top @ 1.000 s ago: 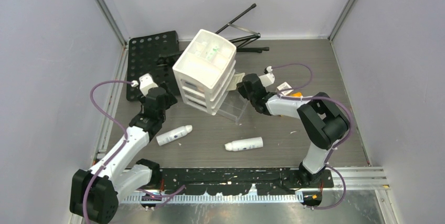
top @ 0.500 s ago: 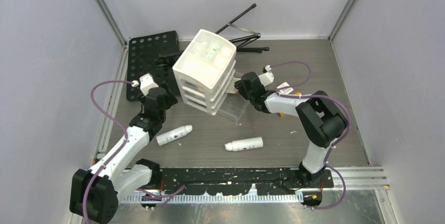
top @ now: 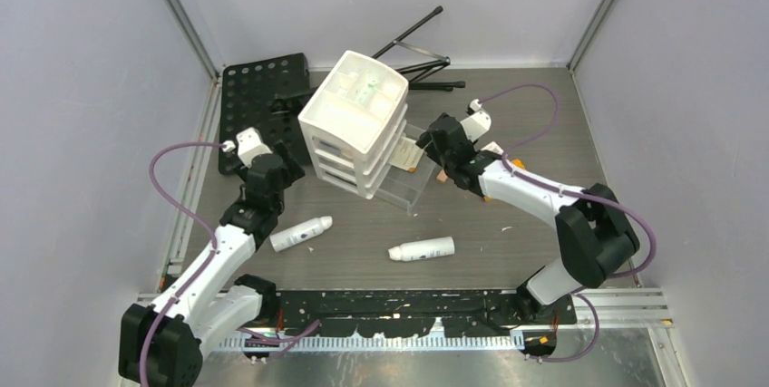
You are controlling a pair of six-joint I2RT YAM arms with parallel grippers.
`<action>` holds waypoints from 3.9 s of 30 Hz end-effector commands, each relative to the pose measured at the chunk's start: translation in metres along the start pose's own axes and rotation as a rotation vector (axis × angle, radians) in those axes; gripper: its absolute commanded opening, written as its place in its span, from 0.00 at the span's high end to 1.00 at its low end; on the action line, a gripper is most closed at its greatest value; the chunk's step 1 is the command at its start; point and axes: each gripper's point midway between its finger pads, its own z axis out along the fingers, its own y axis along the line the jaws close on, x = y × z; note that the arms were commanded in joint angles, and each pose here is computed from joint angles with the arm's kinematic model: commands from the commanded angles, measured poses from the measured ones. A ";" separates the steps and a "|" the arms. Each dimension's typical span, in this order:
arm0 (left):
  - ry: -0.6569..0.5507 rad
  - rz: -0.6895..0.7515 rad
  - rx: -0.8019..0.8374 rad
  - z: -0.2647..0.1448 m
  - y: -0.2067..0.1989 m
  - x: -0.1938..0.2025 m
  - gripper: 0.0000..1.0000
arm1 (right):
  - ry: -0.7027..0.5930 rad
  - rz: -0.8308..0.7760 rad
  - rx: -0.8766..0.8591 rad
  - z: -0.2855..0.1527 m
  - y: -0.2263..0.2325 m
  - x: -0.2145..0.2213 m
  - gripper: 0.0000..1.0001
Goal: Organize the makeup
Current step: Place the makeup in the drawer, then pick up the makeup from the center of the board, then place the makeup in the drawer.
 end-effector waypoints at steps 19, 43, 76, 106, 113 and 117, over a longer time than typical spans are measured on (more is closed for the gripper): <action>-0.025 -0.013 0.012 0.003 -0.008 -0.009 0.26 | -0.116 -0.081 0.507 0.012 -0.129 -0.113 0.16; -0.025 -0.016 0.016 0.002 -0.009 -0.011 0.25 | -0.031 -0.080 0.627 0.047 -0.168 -0.086 0.27; -0.028 -0.019 0.017 0.001 -0.009 -0.012 0.25 | -0.118 -0.132 0.182 -0.029 -0.086 -0.139 0.95; -0.030 -0.023 0.016 0.000 -0.008 -0.012 0.25 | 0.291 -0.992 -0.791 -0.045 0.050 0.062 1.00; -0.034 -0.023 0.015 -0.001 -0.007 -0.013 0.25 | 0.402 -1.106 -0.793 -0.038 0.045 0.078 1.00; -0.036 -0.024 0.016 -0.001 -0.008 -0.014 0.25 | 0.428 -1.158 -0.794 -0.037 0.039 0.086 1.00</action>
